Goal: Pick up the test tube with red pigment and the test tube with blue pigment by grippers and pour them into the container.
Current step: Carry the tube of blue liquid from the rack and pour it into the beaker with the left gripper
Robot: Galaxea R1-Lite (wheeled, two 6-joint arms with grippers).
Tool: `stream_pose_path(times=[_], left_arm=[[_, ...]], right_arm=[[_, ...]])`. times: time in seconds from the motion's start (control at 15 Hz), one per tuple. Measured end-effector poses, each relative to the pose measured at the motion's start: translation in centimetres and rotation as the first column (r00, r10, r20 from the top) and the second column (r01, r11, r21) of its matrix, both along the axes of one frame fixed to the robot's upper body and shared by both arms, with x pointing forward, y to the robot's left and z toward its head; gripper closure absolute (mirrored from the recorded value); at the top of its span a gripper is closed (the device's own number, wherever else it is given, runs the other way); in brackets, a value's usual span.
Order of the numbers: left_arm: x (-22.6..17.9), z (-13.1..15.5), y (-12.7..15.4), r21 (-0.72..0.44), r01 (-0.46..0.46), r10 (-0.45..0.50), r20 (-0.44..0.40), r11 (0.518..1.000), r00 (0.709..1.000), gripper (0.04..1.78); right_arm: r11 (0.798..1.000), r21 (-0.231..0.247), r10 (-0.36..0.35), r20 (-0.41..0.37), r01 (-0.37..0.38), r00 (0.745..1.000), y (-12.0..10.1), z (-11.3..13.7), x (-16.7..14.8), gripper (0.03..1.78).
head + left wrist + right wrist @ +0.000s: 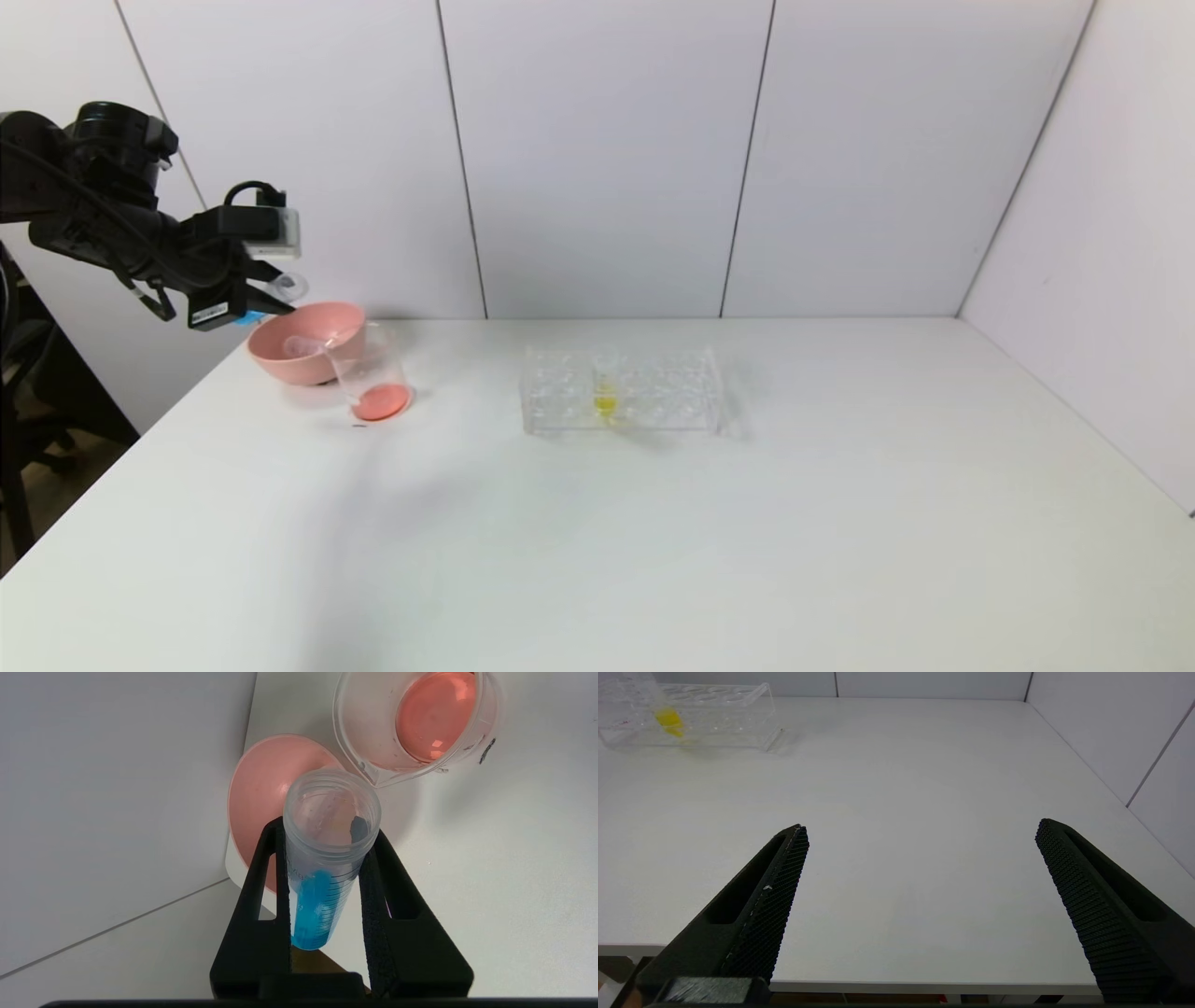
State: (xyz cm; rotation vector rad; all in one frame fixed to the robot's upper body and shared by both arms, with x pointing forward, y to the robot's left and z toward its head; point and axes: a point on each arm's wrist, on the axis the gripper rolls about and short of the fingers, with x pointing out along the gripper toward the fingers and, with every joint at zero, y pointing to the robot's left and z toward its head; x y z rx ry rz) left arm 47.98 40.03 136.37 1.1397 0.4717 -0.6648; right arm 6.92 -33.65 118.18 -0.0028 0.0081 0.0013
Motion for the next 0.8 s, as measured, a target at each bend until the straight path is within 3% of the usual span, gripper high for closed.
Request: stream_pose_path(times=[0.8], left_arm=[[-0.13,-0.35,-0.56,0.030,-0.020,0.021,-0.049,0.999,0.999,1.38]], right_arm=[[1.000,0.000,0.000,0.000,0.000,1.000,0.00,0.00,0.00,0.04]])
